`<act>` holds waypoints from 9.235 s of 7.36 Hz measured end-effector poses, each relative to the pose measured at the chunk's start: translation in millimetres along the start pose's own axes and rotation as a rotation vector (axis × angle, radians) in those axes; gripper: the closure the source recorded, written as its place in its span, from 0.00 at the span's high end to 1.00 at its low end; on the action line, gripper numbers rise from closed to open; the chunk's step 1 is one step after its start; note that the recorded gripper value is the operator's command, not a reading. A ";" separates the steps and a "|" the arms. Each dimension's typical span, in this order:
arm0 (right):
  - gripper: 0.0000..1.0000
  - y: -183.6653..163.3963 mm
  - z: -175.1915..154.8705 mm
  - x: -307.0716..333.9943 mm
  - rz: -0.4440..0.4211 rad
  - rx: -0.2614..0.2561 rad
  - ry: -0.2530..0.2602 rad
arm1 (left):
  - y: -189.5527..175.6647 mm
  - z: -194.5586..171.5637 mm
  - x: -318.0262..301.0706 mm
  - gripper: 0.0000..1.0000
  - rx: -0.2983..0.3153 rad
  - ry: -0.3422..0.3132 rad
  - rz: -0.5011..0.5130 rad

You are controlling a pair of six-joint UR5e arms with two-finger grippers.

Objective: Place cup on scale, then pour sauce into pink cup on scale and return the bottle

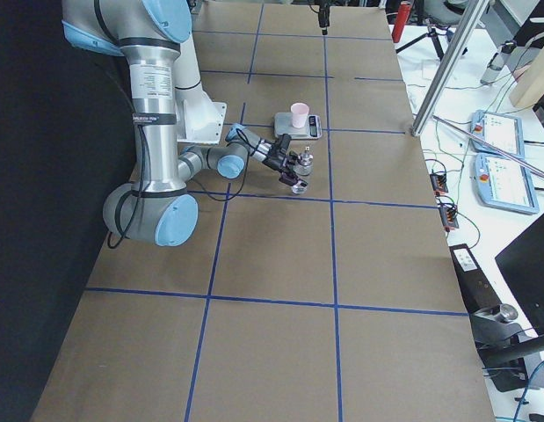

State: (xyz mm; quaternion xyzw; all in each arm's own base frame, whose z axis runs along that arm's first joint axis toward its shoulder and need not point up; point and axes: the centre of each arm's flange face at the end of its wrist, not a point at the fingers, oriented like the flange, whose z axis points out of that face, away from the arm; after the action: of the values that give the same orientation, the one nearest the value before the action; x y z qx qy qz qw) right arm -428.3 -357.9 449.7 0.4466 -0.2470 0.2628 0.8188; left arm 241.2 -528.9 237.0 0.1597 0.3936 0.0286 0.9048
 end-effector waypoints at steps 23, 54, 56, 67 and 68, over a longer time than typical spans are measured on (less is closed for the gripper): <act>1.00 46.2 -67.6 50.7 -0.108 -0.069 -0.069 | -1.5 0.2 -1.6 0.77 0.007 -0.009 -0.001; 1.00 -199.8 164.7 423.5 -0.269 -1.077 -0.193 | 170.0 8.9 -471.8 1.00 -0.180 -0.027 -0.074; 1.00 -199.1 161.9 410.4 -0.280 -1.090 -0.212 | 170.2 8.9 -471.6 1.00 -0.181 -0.030 -0.073; 1.00 -244.6 141.2 430.1 -0.357 -1.072 -0.221 | 170.2 -6.9 -452.6 1.00 -0.180 -0.019 -0.068; 1.00 -245.8 140.5 429.3 -0.356 -1.070 -0.224 | 171.2 -5.5 -453.9 1.00 -0.183 -0.019 -0.071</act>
State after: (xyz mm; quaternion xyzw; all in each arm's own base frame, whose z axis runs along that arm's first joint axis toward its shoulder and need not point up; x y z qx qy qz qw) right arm 25.5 -502.6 643.6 0.0299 -0.3519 -0.0898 0.9312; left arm -62.6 -445.9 606.0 0.0627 0.3863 0.0308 0.9197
